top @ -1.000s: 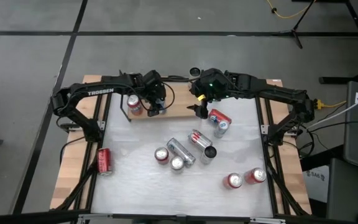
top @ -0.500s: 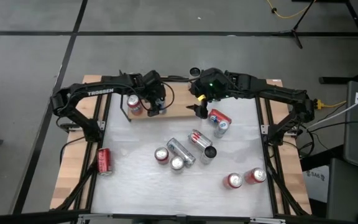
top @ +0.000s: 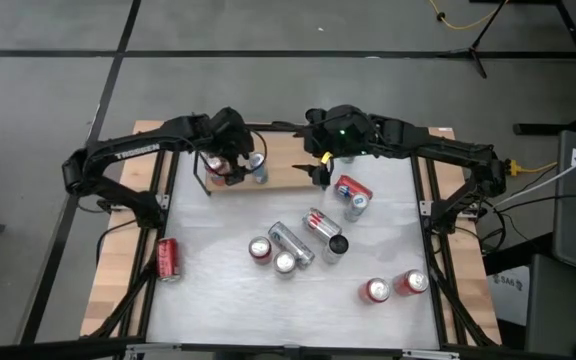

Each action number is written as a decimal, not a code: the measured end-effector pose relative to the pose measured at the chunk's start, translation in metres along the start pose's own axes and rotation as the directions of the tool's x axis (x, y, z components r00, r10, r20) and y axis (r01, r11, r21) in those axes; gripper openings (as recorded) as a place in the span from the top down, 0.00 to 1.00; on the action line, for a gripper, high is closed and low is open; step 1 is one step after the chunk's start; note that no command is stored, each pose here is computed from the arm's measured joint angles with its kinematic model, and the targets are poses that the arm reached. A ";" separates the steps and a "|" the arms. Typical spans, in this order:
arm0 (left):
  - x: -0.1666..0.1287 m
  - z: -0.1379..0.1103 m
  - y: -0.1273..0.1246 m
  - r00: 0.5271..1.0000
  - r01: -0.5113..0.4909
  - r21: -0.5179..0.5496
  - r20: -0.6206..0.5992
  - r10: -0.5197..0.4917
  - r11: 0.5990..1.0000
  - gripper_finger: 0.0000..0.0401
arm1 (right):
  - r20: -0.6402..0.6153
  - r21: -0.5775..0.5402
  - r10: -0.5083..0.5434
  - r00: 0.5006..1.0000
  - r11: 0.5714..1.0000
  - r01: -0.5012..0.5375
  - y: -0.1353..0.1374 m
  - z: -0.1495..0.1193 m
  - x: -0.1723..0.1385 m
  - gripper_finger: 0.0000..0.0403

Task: Place canned beverage on shelf
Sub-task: Put the blue soda can on the shelf

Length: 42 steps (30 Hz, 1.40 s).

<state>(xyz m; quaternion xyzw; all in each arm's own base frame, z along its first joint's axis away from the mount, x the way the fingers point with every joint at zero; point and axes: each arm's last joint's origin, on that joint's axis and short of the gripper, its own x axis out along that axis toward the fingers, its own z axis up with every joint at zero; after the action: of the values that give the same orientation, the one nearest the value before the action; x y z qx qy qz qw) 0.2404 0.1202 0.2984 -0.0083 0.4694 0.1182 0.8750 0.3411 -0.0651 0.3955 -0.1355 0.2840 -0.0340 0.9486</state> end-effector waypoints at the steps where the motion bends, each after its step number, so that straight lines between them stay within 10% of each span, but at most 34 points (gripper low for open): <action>1: -0.004 -0.002 -0.001 1.000 0.001 0.000 -0.003 -0.001 1.000 0.12 | 0.012 -0.007 -0.004 1.000 1.000 0.004 0.000 0.001 0.000 0.09; 42: -0.056 -0.025 -0.022 0.999 0.037 -0.165 -0.017 -0.040 0.986 0.12 | 0.175 -0.078 0.279 0.944 0.960 -0.269 -0.046 -0.068 0.166 0.09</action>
<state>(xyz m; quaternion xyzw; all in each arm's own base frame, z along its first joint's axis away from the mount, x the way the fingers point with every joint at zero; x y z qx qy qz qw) 0.1948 0.0841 0.3286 -0.0907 0.4664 0.1396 0.8687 0.4431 -0.1492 0.2664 -0.1226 0.2121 0.1184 0.9623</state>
